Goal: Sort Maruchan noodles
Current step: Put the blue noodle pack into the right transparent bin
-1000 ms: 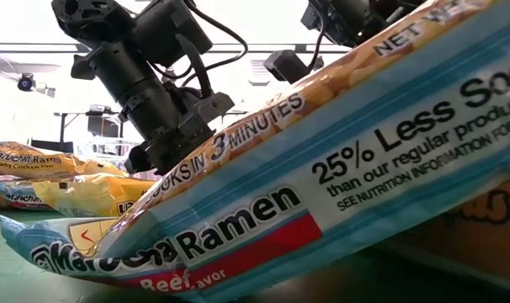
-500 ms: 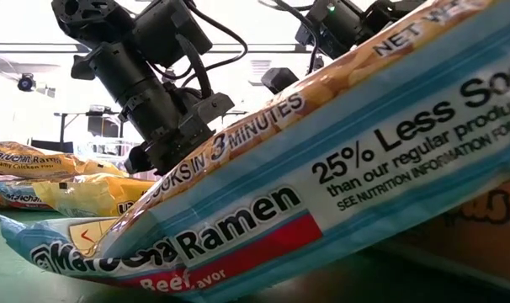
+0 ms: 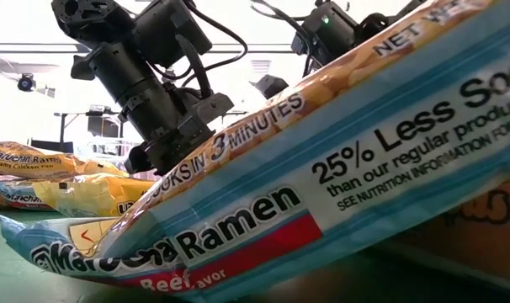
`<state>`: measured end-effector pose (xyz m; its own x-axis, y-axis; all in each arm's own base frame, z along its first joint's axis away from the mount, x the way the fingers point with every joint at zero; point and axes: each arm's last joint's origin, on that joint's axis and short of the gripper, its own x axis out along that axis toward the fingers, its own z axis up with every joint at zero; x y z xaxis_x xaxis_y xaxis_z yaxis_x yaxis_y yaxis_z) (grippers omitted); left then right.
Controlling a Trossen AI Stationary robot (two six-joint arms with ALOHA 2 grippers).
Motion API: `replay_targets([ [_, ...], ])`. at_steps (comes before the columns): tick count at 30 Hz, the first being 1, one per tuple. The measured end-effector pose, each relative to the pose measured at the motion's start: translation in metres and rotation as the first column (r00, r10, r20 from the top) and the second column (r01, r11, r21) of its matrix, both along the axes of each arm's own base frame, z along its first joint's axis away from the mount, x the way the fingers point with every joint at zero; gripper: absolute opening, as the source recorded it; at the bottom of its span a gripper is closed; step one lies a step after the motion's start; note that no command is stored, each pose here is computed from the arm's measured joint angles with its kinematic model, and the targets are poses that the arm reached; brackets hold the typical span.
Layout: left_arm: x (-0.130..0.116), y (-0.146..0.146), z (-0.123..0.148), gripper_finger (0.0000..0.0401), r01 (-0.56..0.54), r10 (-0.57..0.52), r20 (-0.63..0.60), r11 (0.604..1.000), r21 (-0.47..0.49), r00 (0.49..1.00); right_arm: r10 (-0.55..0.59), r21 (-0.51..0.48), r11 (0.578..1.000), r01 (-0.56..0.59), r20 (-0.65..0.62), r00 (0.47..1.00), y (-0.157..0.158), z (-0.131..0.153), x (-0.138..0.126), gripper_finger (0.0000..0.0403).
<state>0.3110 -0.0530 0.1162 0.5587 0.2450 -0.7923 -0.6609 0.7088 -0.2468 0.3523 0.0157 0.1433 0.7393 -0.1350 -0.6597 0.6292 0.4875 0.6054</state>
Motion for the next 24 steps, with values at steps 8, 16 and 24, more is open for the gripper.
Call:
replay_targets([
  [8,-0.002,0.000,-0.002,0.0059,0.000,0.000,-0.014,1.000,0.004,1.000,0.015,0.013,1.000,-0.016,0.078,0.997,-0.002,-0.012,0.010,0.0233],
  [16,-0.005,0.001,-0.004,0.0059,0.000,0.000,-0.023,1.000,0.006,1.000,0.034,0.049,0.998,-0.044,0.178,0.983,-0.002,-0.021,0.021,0.0233],
  [24,-0.005,0.001,-0.004,0.0059,0.000,0.000,-0.021,1.000,0.005,1.000,0.012,0.078,0.997,-0.027,0.184,0.983,-0.001,-0.025,0.022,0.0233],
])
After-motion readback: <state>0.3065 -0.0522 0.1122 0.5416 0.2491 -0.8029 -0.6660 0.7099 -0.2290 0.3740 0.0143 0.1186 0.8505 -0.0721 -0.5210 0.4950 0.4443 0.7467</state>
